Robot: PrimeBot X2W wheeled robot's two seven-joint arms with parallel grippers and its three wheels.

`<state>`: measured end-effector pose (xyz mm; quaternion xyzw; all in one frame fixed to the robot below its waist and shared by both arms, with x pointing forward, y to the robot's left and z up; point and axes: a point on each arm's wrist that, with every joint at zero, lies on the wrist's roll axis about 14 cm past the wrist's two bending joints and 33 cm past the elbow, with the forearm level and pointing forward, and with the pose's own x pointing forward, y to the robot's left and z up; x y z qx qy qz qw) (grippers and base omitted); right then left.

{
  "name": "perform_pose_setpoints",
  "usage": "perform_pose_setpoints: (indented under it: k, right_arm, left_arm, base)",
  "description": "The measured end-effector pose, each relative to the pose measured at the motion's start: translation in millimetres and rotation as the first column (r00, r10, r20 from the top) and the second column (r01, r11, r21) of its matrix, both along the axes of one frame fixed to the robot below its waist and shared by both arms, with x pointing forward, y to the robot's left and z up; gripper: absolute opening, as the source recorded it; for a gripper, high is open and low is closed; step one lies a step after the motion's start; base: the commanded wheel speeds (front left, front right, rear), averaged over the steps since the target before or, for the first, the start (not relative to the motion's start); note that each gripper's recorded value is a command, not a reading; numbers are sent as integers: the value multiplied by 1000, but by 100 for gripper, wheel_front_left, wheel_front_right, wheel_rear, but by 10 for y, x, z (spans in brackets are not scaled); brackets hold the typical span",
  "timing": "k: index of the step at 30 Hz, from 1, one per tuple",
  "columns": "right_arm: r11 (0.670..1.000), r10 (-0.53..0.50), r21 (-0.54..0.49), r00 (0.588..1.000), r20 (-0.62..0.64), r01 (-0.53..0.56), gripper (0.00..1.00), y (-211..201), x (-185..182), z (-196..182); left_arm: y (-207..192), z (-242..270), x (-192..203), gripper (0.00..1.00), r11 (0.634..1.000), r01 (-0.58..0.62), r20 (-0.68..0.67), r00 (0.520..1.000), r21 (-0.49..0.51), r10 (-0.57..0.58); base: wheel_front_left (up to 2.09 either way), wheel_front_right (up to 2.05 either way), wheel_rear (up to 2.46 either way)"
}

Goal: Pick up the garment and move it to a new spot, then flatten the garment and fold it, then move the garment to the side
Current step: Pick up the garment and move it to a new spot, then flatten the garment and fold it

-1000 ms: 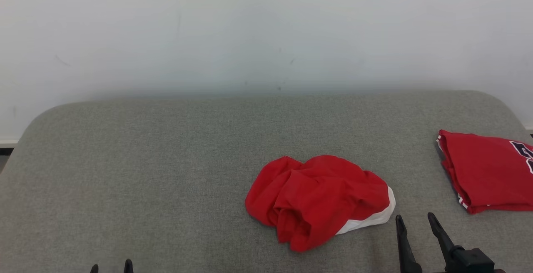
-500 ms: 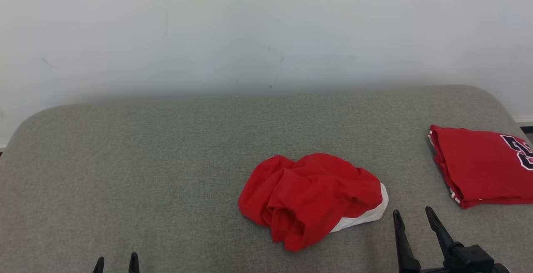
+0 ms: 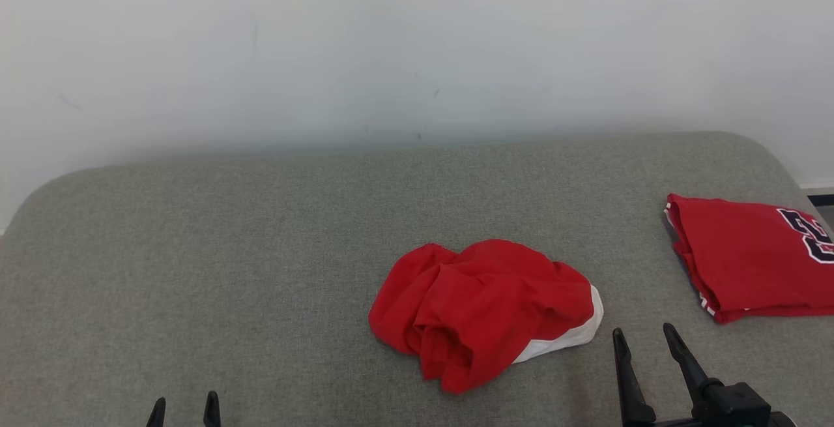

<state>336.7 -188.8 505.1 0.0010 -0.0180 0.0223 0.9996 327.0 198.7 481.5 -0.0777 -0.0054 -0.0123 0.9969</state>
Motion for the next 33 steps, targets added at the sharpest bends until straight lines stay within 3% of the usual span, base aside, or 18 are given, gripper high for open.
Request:
perform_pose_setpoints:
  k: [13,21,27,33]
  right_arm:
    - [1000,-5,2,1000,1,5,100,-11,-22,4]
    - [999,-42,4,999,7,42,100,-116,-82,30]
    - [996,-86,0,996,-2,86,100,-244,-165,16]
    - [992,-126,-14,992,-7,126,100,-353,-235,25]
  left_arm:
    - [-66,-22,54,100,1000,24,-8,1000,-2,-24]
    - [-506,65,458,100,981,193,-67,979,-19,-194]
    - [-895,350,1000,100,931,363,-181,919,41,-351]
    - [-1507,410,1324,100,830,549,-366,797,104,-481]
  base:
    - [0,0,0]
    - [0,0,0]
    - [0,0,0]
    - [0,0,0]
